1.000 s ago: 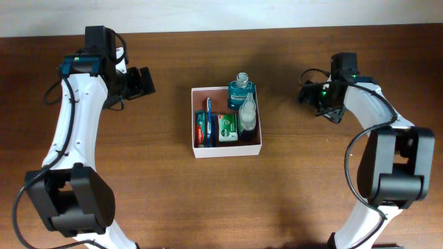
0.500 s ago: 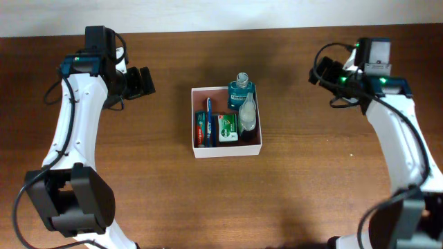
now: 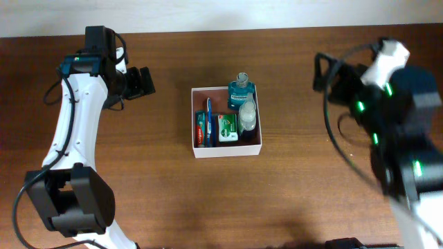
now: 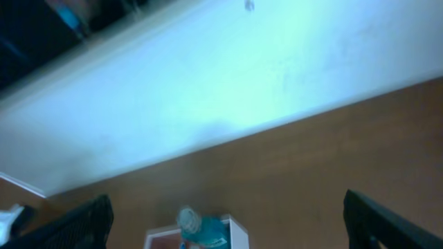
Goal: Pack container
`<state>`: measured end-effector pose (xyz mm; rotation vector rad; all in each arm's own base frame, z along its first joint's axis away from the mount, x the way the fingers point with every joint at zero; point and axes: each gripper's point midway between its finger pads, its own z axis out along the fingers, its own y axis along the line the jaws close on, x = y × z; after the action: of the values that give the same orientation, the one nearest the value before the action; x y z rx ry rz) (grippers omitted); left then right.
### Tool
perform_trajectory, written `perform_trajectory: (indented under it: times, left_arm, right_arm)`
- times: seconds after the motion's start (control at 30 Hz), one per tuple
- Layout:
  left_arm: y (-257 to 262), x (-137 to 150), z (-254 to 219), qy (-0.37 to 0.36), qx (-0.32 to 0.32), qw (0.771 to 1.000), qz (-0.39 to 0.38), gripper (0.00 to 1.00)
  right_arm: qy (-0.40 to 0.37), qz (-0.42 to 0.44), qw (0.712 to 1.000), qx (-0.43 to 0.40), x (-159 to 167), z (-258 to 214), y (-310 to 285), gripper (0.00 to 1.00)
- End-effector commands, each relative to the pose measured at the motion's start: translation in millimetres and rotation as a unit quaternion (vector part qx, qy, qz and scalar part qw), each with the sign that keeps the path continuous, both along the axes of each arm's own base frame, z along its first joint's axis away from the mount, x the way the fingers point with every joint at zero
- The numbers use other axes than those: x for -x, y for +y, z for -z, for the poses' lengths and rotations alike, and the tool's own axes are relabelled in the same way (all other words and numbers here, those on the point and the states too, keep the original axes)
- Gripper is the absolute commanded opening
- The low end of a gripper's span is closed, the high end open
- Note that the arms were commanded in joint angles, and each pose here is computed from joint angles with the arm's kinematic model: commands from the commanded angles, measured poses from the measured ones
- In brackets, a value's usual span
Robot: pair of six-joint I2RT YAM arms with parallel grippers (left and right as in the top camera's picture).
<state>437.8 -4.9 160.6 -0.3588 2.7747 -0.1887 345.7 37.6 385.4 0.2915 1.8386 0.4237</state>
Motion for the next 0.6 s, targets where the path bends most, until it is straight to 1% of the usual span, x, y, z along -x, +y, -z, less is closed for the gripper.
perform_trajectory:
  times: [0.0, 0.07, 0.1, 0.13, 0.17, 0.27, 0.4, 0.57]
  left_arm:
    - [1.7, -0.8, -12.9, -0.016, -0.005, 1.000, -0.001, 0.99]
    - [1.6, -0.8, -12.9, -0.016, -0.005, 1.000, -0.001, 0.99]
    - [1.6, -0.8, -12.9, -0.016, -0.005, 1.000, -0.001, 0.99]
    - [1.6, -0.8, -12.9, -0.016, -0.005, 1.000, -0.001, 0.99]
    - [1.6, -0.8, -12.9, -0.016, -0.005, 1.000, -0.001, 0.99]
    - [1.6, -0.8, -12.9, -0.016, -0.005, 1.000, -0.001, 0.99]
    - [1.6, -0.8, -12.9, -0.016, -0.004, 1.000, -0.001, 0.99]
    - [1.7, -0.8, -12.8, -0.016, -0.005, 1.000, -0.001, 0.99]
  right_arm:
    - [-0.045, 0.038, 0.998, 0.010, 36.3, 1.9, -15.8, 0.99]
    - [-0.081, 0.044, 0.996, 0.006, 57.2, 2.9, -20.6, 0.98]
    - [-0.111, 0.055, 0.992, 0.004, 72.5, 6.5, -27.8, 0.99]
    - [-0.128, 0.062, 0.990, 0.003, 79.8, 8.9, -32.0, 0.99]
    - [-0.172, 0.081, 0.982, 0.002, 94.0, 15.6, -41.6, 0.99]
    - [-0.225, 0.102, 0.969, 0.004, 108.6, 26.7, -51.8, 0.99]
    - [-0.270, 0.105, 0.956, 0.033, 116.9, 47.3, -53.5, 0.99]
    - [-0.296, 0.105, 0.949, 0.032, 117.4, 72.5, -53.3, 0.98]
